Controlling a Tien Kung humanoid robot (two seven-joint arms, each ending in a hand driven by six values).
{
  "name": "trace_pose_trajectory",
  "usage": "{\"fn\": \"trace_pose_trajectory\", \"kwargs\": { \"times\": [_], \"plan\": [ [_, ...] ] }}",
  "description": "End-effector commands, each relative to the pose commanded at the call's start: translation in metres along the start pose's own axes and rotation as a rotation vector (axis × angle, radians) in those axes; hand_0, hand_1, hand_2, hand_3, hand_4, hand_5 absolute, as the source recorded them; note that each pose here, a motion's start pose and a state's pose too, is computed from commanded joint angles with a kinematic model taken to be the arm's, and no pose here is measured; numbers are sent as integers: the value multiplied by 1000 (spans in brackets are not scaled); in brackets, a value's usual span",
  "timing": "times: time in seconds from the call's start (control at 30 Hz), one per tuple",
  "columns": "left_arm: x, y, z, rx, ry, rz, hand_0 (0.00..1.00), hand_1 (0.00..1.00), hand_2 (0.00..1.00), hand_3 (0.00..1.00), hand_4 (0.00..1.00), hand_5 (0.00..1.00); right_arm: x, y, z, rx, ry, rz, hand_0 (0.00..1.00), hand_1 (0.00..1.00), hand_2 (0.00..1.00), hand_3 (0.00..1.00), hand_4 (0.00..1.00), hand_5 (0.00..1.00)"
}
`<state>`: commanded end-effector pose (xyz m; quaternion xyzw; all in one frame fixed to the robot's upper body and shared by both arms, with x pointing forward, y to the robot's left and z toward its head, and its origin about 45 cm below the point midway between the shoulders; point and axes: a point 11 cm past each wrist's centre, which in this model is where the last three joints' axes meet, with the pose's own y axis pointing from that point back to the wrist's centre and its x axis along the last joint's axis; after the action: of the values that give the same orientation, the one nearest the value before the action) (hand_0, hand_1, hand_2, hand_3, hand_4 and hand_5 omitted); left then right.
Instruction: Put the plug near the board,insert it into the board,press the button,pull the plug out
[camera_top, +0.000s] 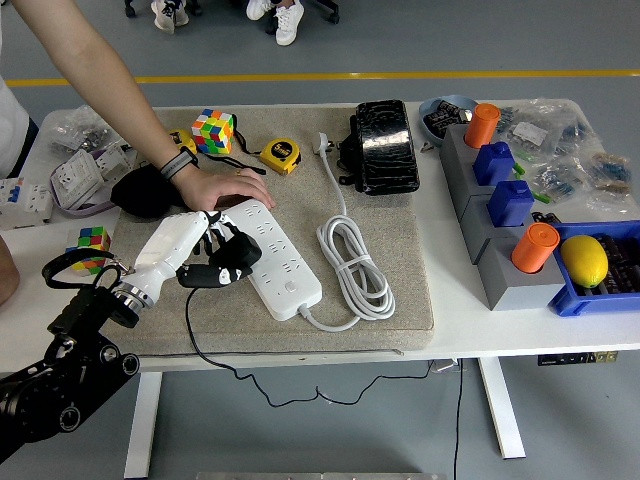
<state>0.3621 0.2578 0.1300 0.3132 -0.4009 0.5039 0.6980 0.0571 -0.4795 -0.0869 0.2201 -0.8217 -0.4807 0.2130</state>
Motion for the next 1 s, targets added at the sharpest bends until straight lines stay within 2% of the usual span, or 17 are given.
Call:
{"fn": "trace_pose_trajectory", "kwargs": {
  "times": [0.4,0.83,0.87,1.0],
  "plan": [
    [-2,0,-2,6,-25,-7,220,326,369,539,777,2,0,0,-1,4,-1,-2,495,592,552,510,862,381],
    [-3,2,-1,-14,-68,-12,223,327,369,537,783,2,0,0,0,4,1,-3,494,592,552,511,862,380],
    [-3,2,-1,-15,-68,-12,242,412,448,533,876,33,-1,0,-1,5,1,-3,497,592,552,511,862,379],
    [-3,2,-2,-5,-62,-16,242,412,448,533,876,33,-1,0,-1,5,-1,-5,497,592,552,511,862,379]
  ]
}}
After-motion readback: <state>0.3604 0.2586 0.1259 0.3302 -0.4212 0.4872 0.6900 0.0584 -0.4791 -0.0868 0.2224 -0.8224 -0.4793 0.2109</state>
